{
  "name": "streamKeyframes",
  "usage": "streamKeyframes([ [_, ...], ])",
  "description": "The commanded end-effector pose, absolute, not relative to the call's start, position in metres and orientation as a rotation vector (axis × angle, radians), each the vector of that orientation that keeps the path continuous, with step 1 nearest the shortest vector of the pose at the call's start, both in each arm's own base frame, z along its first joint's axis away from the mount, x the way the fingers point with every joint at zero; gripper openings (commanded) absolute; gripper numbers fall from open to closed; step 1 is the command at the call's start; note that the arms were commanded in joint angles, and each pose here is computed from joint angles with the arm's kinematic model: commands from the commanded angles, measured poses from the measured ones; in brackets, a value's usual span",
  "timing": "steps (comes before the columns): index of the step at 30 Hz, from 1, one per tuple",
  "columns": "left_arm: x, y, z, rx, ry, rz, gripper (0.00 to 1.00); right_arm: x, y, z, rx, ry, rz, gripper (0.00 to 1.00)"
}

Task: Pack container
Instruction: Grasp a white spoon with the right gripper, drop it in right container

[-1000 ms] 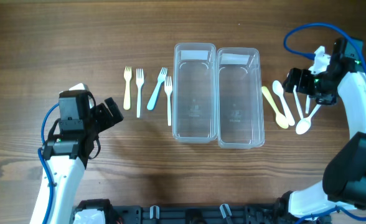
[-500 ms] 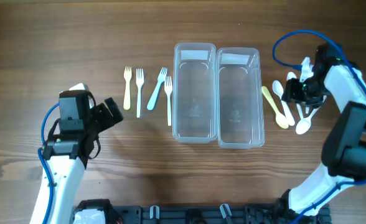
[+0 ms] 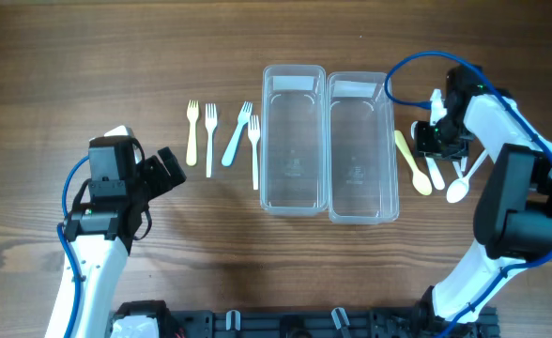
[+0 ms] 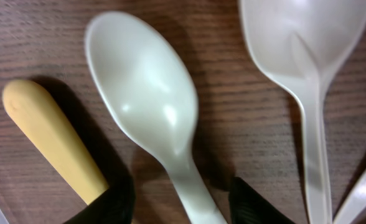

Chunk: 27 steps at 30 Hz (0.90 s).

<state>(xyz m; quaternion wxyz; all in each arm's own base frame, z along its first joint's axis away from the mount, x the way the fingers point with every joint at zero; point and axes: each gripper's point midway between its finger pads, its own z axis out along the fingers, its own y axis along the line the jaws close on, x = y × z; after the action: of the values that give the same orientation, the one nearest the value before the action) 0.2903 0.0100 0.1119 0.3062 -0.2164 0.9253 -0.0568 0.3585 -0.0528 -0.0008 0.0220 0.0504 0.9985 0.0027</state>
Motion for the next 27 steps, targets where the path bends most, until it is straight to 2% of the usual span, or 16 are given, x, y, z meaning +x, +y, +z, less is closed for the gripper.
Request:
streamKeyframes([
  [1, 0.294, 0.012, 0.119, -0.556, 2.434, -0.135, 1.0, 0.362, -0.059, -0.002, 0.155, 3.09, -0.054, 0.47],
  [3, 0.294, 0.012, 0.119, -0.556, 2.434, -0.135, 1.0, 0.362, -0.059, -0.003, 0.155, 3.09, -0.053, 0.47],
  [9, 0.294, 0.012, 0.119, -0.556, 2.434, -0.135, 1.0, 0.358, -0.053, -0.012, 0.187, 3.113, 0.004, 0.37],
  [11, 0.294, 0.012, 0.119, -0.556, 2.434, -0.135, 1.0, 0.356, -0.052, -0.017, 0.261, 3.119, 0.011, 0.24],
  [13, 0.294, 0.012, 0.119, -0.556, 2.434, -0.135, 1.0, 0.355, -0.049, -0.02, 0.285, 3.123, 0.038, 0.19],
  [17, 0.294, 0.012, 0.119, -0.556, 2.434, -0.135, 1.0, 0.356, -0.045, -0.021, 0.292, 3.124, 0.072, 0.18],
  [19, 0.294, 0.012, 0.119, -0.556, 2.434, -0.135, 1.0, 0.355, -0.045, -0.021, 0.291, 3.127, 0.071, 0.05],
  [23, 0.294, 0.012, 0.119, -0.556, 2.434, -0.135, 1.0, 0.355, -0.055, -0.014, 0.345, 3.119, 0.006, 0.04],
  [27, 0.294, 0.012, 0.119, -0.556, 2.434, -0.135, 1.0, 0.372, -0.061, 0.02, 0.386, 3.027, -0.01, 0.04],
])
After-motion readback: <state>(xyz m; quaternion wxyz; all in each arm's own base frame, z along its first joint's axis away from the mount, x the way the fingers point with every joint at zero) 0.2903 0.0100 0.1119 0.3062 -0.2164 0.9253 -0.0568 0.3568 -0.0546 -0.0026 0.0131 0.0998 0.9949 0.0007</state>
